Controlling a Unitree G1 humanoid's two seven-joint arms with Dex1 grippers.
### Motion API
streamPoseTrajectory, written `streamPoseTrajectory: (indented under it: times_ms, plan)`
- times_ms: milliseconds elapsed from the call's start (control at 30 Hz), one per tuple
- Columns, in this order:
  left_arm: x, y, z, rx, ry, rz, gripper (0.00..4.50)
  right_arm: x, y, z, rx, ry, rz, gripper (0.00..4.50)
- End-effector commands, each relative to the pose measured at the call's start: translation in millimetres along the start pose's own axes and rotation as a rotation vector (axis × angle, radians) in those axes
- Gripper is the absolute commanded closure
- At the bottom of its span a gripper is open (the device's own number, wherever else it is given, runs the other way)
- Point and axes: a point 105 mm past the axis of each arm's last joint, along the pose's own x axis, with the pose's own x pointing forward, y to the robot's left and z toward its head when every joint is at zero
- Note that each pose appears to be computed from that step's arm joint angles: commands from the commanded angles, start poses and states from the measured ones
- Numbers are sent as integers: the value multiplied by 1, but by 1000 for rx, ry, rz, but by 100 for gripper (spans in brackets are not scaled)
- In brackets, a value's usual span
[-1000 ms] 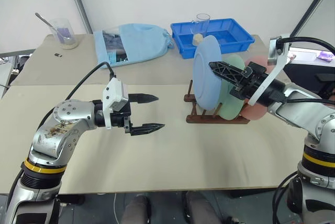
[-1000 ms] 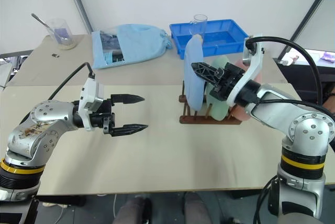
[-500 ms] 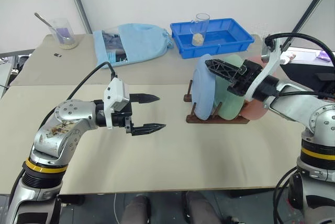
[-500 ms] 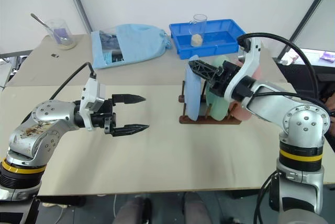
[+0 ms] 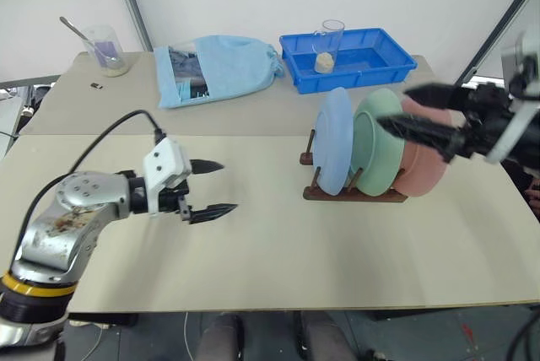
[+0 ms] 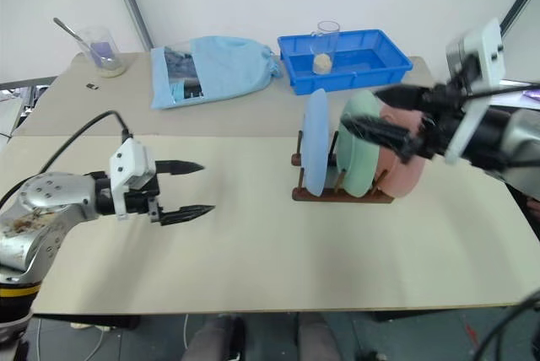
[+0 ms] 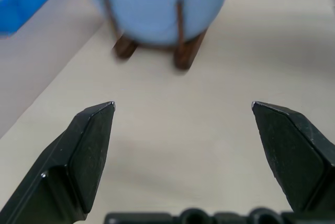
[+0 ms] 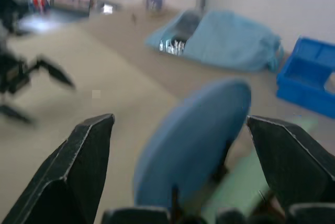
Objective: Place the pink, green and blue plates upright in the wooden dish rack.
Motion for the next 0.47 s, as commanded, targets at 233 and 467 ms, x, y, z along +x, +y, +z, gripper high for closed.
streamPoseTrajectory:
  times_ms: [233,467]
  plan:
    - [-44,-3,-29,-23,126,125,0,-68,11,-61,-220,363,91,4]
    - [-51,-10,-37,-53,140,127,0,-81,6,-95,-253,442,96,4]
